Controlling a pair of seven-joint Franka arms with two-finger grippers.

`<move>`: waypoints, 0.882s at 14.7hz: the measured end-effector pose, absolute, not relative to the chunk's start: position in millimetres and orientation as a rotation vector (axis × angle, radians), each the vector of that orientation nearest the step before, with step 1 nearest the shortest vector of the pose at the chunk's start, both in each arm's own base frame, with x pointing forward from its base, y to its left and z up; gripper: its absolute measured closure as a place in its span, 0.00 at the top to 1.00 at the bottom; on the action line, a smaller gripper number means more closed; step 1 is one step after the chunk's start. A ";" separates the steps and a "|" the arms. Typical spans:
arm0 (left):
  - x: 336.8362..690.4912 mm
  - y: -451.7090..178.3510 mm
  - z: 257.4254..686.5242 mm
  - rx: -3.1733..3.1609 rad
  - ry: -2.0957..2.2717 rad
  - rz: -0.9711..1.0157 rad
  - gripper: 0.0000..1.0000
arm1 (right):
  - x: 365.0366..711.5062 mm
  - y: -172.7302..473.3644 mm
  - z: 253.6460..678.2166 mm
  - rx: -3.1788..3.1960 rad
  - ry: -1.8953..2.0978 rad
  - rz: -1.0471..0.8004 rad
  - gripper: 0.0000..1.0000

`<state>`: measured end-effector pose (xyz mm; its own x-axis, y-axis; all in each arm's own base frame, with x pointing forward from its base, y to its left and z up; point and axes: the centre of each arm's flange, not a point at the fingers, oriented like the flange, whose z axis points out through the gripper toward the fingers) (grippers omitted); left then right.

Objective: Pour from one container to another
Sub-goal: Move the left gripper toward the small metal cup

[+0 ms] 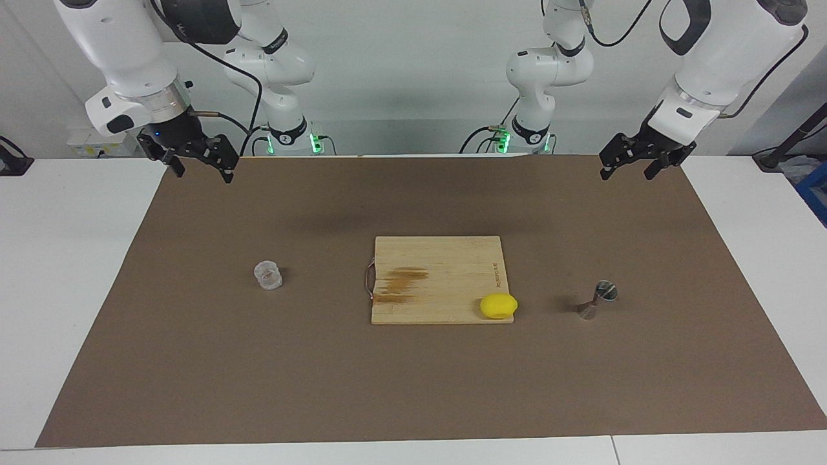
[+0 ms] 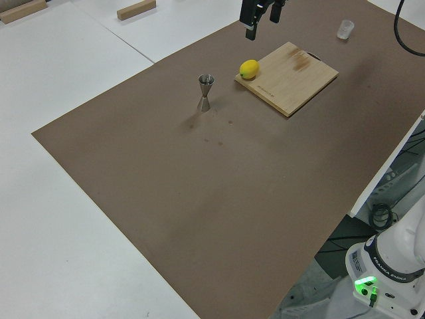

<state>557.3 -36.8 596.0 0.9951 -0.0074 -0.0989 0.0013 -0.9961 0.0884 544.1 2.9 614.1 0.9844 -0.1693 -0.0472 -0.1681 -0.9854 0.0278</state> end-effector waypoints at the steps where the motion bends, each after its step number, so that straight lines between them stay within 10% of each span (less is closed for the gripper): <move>1: 564.8 -31.9 582.3 3.034 0.014 -0.184 1.00 | 544.1 2.9 614.1 3.106 -0.264 -0.077 1.00; 13: 606.2 105.3 425.9 2.564 0.733 -0.466 1.00 | 544.1 2.9 614.1 3.106 -0.264 -0.077 1.00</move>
<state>606.2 105.3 425.9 0.8036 0.4169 -0.4249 0.5617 -0.7672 0.3096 544.1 2.9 614.1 0.9844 -0.1693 -0.0473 -0.1681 -0.9854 0.0278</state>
